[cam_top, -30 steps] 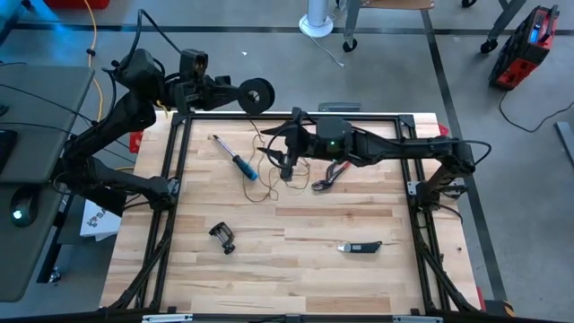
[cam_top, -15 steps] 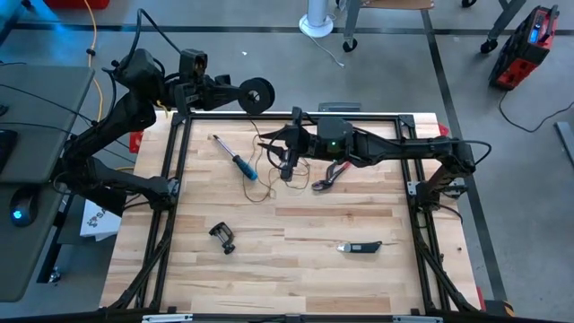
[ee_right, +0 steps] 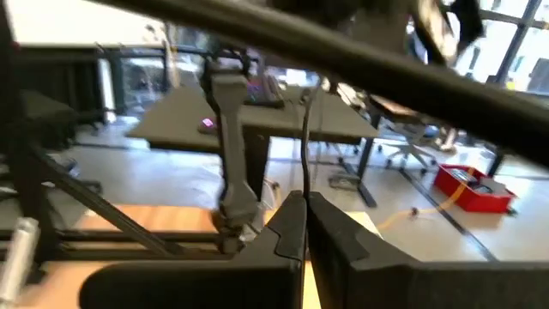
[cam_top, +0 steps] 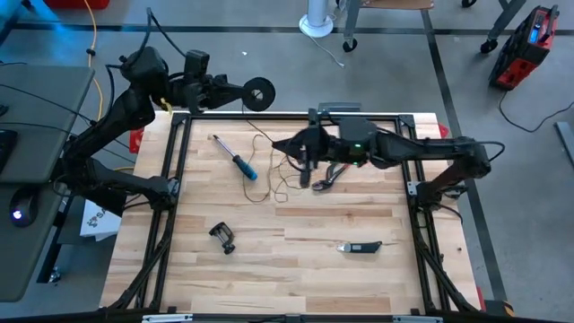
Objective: Coil cords
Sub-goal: Coil the black wire onto the black spool
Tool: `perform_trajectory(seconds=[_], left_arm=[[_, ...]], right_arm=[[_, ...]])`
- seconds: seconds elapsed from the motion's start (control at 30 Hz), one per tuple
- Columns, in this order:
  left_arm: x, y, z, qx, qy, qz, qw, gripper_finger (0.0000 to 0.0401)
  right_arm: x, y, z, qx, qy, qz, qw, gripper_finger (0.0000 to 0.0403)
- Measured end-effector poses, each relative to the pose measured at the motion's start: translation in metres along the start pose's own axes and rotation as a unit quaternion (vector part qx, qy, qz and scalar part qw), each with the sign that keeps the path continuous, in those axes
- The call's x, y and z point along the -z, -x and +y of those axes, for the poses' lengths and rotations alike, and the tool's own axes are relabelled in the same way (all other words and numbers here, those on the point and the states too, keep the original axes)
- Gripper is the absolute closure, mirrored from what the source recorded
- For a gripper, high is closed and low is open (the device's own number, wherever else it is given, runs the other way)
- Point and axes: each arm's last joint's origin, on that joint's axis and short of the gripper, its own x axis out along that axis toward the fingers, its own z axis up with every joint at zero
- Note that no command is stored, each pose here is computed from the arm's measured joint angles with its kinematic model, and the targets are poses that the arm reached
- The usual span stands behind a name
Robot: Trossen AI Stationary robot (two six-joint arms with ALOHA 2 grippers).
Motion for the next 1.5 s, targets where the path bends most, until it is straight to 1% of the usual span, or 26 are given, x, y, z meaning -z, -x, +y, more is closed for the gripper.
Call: perform_trajectory(seconds=[0.1,0.2,0.3,0.37,0.43,0.6,0.7,0.87,0.97,1.13,1.2,1.33,1.5], left_arm=[[0.003,0.001,0.007,-0.032,0.0,0.014,0.999,0.0401],[0.006,0.001,0.009,-0.038,0.014,0.031,0.999,0.0401],[0.008,0.001,0.006,-0.024,0.036,0.044,0.998,0.0401],[0.01,0.001,0.003,-0.008,0.055,0.058,0.997,0.0401],[0.014,0.0,0.001,-0.004,0.076,0.075,0.994,0.0401],[0.024,-0.004,-0.003,-0.003,0.113,0.106,0.988,0.0401],[0.029,-0.009,-0.005,0.001,0.131,0.121,0.984,0.0401],[0.04,-0.028,-0.002,0.01,0.147,0.144,0.979,0.0401],[0.047,-0.044,0.001,0.029,0.149,0.155,0.976,0.0401],[0.052,-0.072,0.006,0.084,0.154,0.153,0.973,0.0401],[0.052,-0.081,0.008,0.112,0.158,0.156,0.969,0.0401],[0.052,-0.096,0.014,0.154,0.159,0.145,0.965,0.0401],[0.048,-0.107,0.019,0.203,0.134,0.114,0.963,0.0401]], right_arm=[[-0.012,0.019,0.004,-0.006,-0.001,0.001,1.0,0.0402],[-0.016,0.035,0.004,0.012,0.005,0.022,1.0,0.0402],[-0.018,0.047,0.0,0.038,0.011,0.045,0.998,0.0402],[-0.02,0.053,-0.005,0.057,0.014,0.05,0.997,0.0402],[-0.023,0.058,-0.01,0.068,0.013,0.049,0.996,0.0402],[-0.029,0.067,-0.021,0.084,0.008,0.032,0.996,0.0403],[-0.031,0.067,-0.026,0.095,0.011,0.025,0.995,0.0403],[-0.03,0.061,-0.036,0.1,0.011,0.012,0.995,0.0403],[-0.029,0.054,-0.04,0.096,0.009,-0.003,0.995,0.0403],[-0.026,0.038,-0.042,0.07,0.006,-0.03,0.997,0.0403],[-0.025,0.031,-0.04,0.056,0.005,-0.044,0.997,0.0403],[-0.023,0.022,-0.038,0.028,-0.006,-0.065,0.997,0.0403],[-0.024,0.017,-0.036,0.004,-0.029,-0.089,0.996,0.0403]])
